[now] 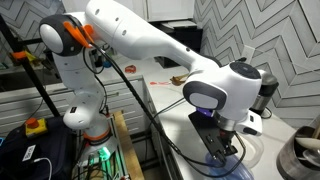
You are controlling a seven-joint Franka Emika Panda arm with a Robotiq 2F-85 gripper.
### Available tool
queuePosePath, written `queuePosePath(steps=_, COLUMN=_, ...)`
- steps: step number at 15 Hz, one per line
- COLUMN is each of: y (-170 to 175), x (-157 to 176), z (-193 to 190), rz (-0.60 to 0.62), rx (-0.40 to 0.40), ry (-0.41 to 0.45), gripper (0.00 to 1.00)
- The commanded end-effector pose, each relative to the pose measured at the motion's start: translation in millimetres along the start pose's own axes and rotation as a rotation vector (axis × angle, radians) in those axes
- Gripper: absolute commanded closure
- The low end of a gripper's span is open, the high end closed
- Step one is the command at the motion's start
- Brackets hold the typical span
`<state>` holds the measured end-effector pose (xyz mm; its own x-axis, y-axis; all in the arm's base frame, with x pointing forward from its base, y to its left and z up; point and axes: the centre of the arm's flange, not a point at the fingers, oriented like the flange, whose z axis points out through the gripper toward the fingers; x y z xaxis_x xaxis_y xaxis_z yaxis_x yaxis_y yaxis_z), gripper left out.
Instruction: Put the blue lid on the other transparent bowl
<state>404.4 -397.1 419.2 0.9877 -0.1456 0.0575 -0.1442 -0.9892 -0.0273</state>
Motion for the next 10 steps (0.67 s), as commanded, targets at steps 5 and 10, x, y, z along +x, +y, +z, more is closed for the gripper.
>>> queuePosePath(steps=5, y=-0.8, x=4.1, z=9.3, rz=0.069, rx=-0.067, ry=0.014, gripper=0.57)
queuePosePath(steps=10, y=-6.9, x=7.3, z=11.9, rz=0.071, rx=-0.094, ry=0.001, gripper=0.99)
